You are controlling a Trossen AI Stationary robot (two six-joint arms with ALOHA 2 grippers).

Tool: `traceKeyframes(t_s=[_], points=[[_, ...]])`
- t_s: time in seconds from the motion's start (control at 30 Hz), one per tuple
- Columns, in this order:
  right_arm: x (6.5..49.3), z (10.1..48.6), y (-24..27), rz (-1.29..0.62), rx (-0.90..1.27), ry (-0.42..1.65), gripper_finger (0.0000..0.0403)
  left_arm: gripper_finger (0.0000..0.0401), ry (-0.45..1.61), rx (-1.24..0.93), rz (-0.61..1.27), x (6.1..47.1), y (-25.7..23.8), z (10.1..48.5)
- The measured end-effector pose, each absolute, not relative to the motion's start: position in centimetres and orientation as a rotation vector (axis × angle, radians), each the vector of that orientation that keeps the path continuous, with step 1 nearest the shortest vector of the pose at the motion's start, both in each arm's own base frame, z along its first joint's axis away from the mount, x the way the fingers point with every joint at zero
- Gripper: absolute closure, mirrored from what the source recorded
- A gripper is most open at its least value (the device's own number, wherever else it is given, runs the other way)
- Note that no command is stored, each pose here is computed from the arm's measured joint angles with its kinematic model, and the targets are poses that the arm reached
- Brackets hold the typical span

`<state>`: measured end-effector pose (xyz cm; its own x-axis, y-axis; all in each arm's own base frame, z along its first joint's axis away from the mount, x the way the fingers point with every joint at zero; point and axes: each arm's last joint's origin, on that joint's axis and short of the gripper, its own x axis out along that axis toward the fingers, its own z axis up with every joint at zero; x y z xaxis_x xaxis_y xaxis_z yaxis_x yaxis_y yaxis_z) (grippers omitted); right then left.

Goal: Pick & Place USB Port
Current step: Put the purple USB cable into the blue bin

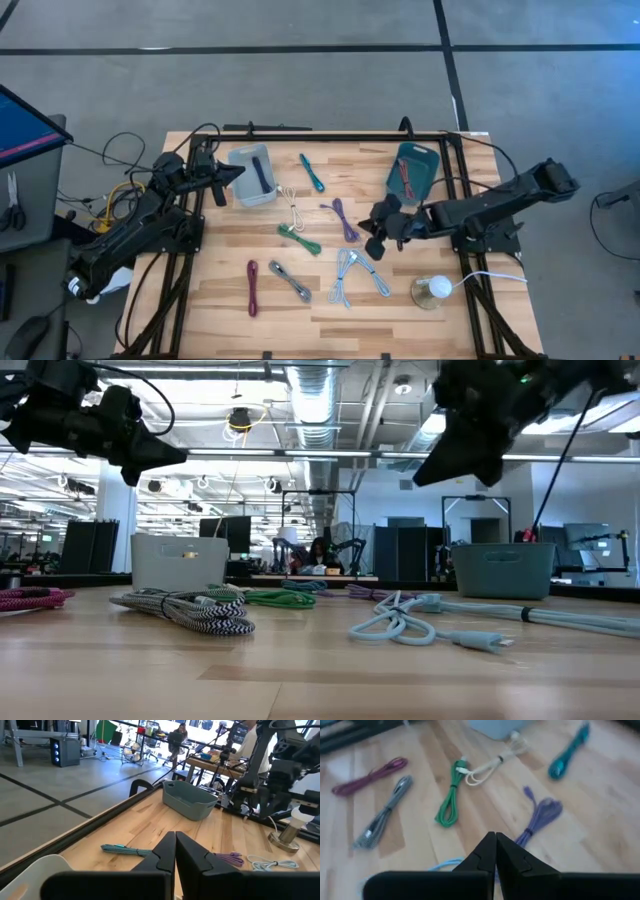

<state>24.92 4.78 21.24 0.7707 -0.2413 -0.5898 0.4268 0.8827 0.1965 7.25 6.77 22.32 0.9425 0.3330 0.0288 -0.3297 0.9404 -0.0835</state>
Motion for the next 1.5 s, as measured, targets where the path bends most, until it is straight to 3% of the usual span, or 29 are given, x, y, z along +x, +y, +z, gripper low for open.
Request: traceKeyframes(t_s=[0.17,0.77,1.3,1.5], points=[[26.4,20.7,4.2,-0.452,0.369,0.689,0.0366,0.0394,-0.043,-0.078,0.338,7.3,6.8,22.3],[31.0,16.9,3.6,-0.596,0.436,0.925,0.0178,0.0392,-0.043,-0.078,0.337,7.3,6.8,22.3],[32.2,12.9,3.9,-0.618,0.418,1.025,0.0205,0.0392,-0.043,-0.078,0.338,7.3,6.8,22.3],[32.4,12.7,3.9,-0.603,0.398,1.025,0.0246,0.0391,-0.043,-0.078,0.338,7.2,6.8,22.3]])
